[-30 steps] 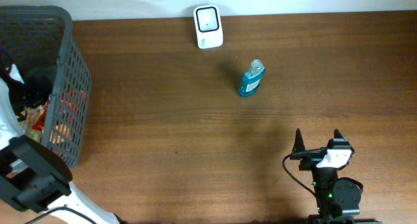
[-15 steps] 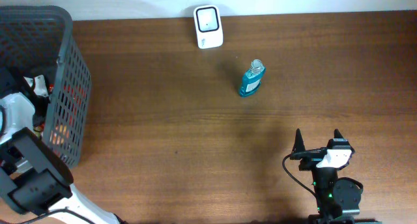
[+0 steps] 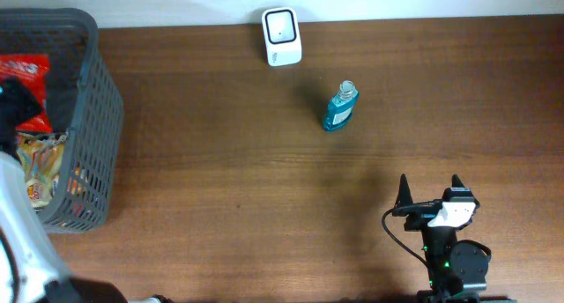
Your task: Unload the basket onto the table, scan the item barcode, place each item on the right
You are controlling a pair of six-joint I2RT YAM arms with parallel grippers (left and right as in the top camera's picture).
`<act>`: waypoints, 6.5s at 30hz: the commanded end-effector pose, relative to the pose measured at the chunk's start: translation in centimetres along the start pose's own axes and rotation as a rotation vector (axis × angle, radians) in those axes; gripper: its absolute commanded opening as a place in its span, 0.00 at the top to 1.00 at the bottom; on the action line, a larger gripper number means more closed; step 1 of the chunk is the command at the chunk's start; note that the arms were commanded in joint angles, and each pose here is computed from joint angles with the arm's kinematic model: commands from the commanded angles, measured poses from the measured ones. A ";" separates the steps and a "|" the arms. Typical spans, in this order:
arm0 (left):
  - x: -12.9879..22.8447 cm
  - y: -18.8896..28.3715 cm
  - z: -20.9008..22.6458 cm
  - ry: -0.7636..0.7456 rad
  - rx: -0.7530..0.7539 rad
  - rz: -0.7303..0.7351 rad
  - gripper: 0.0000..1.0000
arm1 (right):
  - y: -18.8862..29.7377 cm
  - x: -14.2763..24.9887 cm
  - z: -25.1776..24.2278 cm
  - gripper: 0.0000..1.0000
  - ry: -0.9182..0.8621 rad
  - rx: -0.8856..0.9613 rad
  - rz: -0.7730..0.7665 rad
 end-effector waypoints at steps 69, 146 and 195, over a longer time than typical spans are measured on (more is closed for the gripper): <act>-0.6 4.7 0.8 0.293 -0.351 0.299 0.01 | 0.0 0.3 -0.1 0.01 -0.004 0.004 0.005; 4.2 12.5 -26.7 -0.430 0.840 -0.299 0.20 | 0.0 0.3 -0.1 0.02 -0.004 0.004 0.005; 18.3 -14.9 0.3 0.412 -0.139 0.799 0.38 | 0.0 0.3 -0.1 0.02 -0.004 0.004 0.005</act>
Point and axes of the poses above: each gripper's point midway between its finger pads, its own y axis back along the fingers, its own z axis along the line the jaws close on, x = y × z, the point moved 7 cm from there along y, back along the fingers, and after that the axes turned 7 degrees about -y, right-handed, at the moved point
